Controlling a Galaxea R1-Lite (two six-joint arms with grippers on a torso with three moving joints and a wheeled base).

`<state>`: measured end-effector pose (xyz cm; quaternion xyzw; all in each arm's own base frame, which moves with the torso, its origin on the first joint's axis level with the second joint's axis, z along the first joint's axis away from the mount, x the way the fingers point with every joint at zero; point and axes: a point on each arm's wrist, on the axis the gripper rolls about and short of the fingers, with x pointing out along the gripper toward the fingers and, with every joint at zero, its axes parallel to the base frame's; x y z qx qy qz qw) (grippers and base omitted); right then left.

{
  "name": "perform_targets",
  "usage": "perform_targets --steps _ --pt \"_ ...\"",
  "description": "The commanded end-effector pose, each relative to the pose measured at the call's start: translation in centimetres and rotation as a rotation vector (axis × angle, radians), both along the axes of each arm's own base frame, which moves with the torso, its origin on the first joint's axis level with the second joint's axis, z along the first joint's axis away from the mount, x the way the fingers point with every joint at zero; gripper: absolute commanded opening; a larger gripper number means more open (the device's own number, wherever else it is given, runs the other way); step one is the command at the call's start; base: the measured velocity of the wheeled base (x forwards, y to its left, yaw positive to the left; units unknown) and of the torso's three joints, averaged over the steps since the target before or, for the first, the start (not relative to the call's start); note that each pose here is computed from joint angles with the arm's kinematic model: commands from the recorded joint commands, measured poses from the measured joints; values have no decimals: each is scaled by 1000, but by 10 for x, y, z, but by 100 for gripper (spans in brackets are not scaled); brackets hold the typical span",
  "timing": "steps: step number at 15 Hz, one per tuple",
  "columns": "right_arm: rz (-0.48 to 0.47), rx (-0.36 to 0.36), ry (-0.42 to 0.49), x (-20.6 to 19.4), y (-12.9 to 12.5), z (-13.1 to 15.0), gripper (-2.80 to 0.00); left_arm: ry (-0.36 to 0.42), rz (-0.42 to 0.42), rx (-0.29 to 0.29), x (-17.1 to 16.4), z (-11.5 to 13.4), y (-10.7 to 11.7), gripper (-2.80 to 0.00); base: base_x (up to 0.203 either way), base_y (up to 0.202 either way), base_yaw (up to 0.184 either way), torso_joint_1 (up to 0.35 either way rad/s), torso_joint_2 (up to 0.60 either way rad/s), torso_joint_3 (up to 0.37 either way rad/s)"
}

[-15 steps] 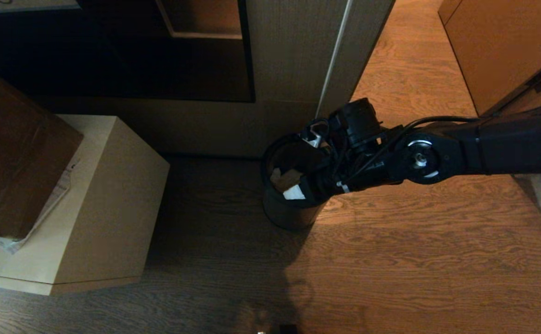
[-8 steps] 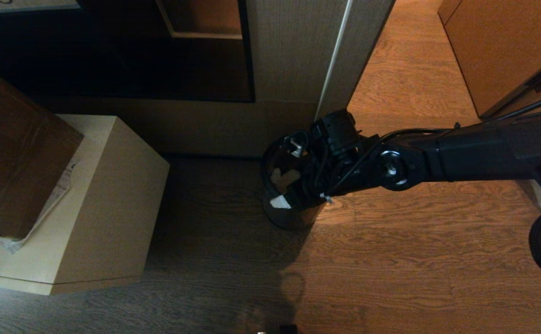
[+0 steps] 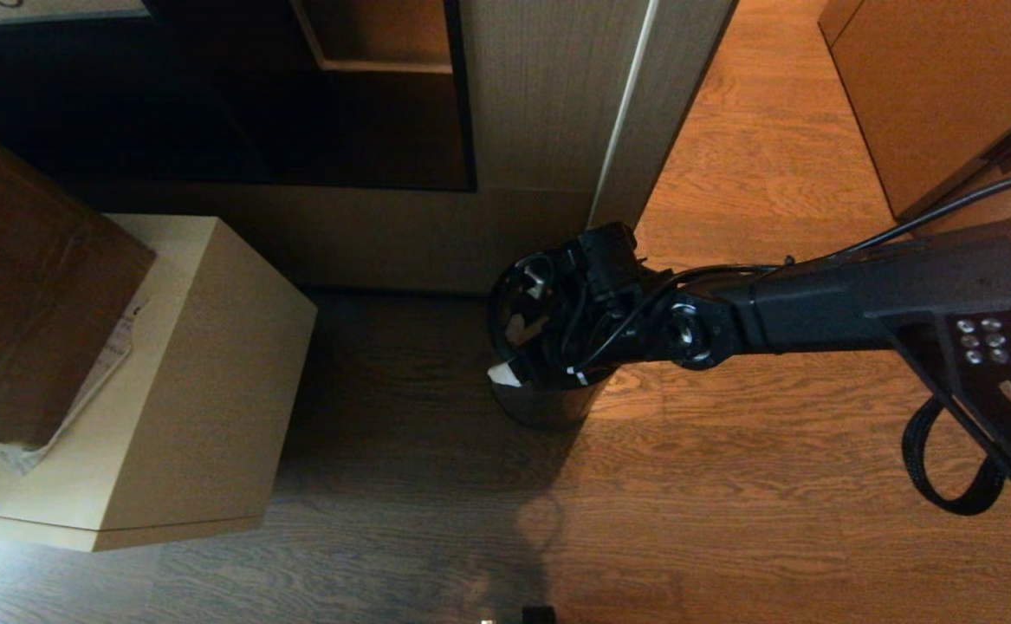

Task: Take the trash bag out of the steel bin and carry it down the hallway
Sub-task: Place the outer trash can on the ground

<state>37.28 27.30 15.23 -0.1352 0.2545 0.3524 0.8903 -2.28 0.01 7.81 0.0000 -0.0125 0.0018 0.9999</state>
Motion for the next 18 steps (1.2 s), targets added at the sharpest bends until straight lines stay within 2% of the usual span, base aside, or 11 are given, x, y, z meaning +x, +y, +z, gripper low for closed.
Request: perform_targets --steps 1,8,12,15,16,18 --pt "6 -21 28 6 7 -21 0 10 1 0 1 -3 0 -280 0 0 0 0 0 0" --pt "-34 11 -80 25 29 -32 0 11 1 0 1 -3 0 -280 0 0 0 0 0 0" --pt "-26 14 -108 32 35 -38 0 10 1 0 1 -3 0 -280 0 0 0 0 0 0" --pt "-59 8 -131 34 36 -37 0 11 1 0 1 -3 0 -280 0 0 0 0 0 0" --pt "-58 4 -128 35 37 -39 -280 10 1 0 1 -3 0 -280 0 0 0 0 0 0" --pt "-61 -1 -126 35 37 -41 -280 10 1 0 1 -3 0 -280 0 0 0 0 0 0"
